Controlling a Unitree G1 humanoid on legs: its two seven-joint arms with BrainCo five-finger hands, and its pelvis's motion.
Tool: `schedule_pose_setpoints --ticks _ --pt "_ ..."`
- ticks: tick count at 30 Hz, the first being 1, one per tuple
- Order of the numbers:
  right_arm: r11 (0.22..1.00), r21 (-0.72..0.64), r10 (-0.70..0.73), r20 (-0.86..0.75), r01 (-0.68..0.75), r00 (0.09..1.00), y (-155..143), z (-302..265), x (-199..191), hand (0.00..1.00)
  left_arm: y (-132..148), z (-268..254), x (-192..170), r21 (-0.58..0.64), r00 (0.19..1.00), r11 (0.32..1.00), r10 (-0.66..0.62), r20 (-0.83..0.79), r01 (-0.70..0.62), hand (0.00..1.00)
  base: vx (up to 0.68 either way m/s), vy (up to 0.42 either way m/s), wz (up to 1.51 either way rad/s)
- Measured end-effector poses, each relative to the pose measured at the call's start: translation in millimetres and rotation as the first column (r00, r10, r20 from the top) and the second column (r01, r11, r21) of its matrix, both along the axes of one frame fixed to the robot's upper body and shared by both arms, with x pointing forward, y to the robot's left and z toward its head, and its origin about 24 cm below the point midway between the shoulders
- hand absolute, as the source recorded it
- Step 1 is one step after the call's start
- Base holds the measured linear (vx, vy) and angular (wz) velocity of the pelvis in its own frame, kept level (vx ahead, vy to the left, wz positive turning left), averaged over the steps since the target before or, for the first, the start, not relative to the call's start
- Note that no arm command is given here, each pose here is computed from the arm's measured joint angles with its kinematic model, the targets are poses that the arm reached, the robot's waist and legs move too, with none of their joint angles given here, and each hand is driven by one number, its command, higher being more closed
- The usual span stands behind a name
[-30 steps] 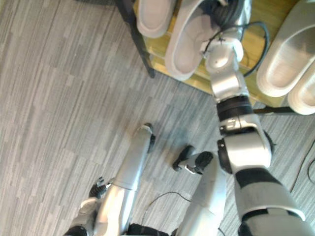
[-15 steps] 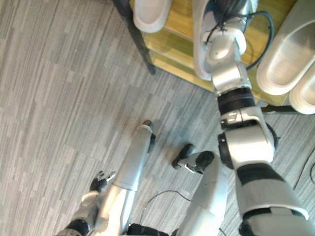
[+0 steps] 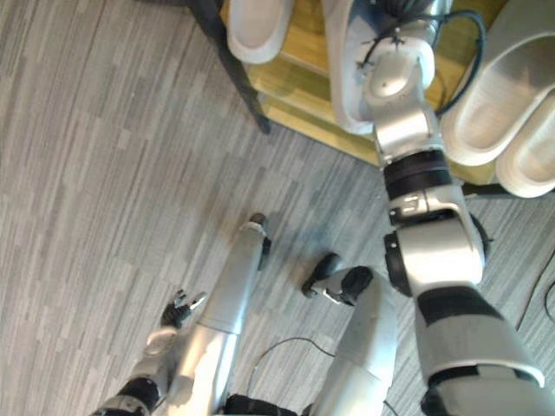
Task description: Organize the slippers on the shoe rack
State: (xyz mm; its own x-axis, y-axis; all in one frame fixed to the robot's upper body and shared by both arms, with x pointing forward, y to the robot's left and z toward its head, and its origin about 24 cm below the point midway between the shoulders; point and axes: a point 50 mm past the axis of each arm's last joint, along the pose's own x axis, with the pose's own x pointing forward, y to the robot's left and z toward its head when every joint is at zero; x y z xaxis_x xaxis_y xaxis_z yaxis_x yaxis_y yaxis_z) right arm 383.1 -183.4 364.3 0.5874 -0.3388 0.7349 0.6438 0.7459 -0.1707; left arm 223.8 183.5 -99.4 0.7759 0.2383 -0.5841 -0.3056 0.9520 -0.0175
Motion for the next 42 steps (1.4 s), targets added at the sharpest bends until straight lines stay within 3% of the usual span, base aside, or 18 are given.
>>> schedule_pose_setpoints --ticks 13,17,29,34,38,42 --pt "0.989 -0.077 0.126 0.009 -0.125 0.992 16.1 -18.4 -8.8 0.0 1.2 -0.3 -0.5 -0.02 1.0 1.0 0.017 0.0 -0.017 0.0 -0.03 0.032 -0.05" --pt "0.986 -0.088 0.14 -0.057 -0.144 0.989 17.0 -37.9 -3.8 0.0 4.8 -2.0 -3.9 -0.014 1.0 1.0 0.021 -0.013 -0.021 0.0 -0.03 0.022 -0.02" --pt "0.978 -0.078 0.186 -0.084 -0.193 0.979 30.3 -54.3 -3.2 0.0 9.6 -3.4 -8.2 -0.02 0.999 0.999 0.044 -0.016 -0.045 0.0 -0.02 0.027 -0.02" --pt "0.967 0.023 0.256 -0.061 -0.255 0.965 37.8 -68.8 -9.3 0.0 11.0 -3.3 -8.4 -0.022 0.998 0.998 0.054 -0.016 -0.054 0.0 -0.01 0.009 0.01" --pt "0.884 0.27 0.398 -0.006 -0.382 0.917 42.4 -97.8 -15.6 0.0 13.2 -3.8 -10.1 -0.023 0.998 0.998 0.064 -0.019 -0.064 0.0 0.0 0.0 0.0" --pt "0.825 0.399 0.438 -0.005 -0.4 0.899 38.6 -117.6 -14.7 0.0 16.0 -4.5 -11.6 -0.031 0.996 0.995 0.09 -0.022 -0.09 0.0 -0.02 0.014 0.0"
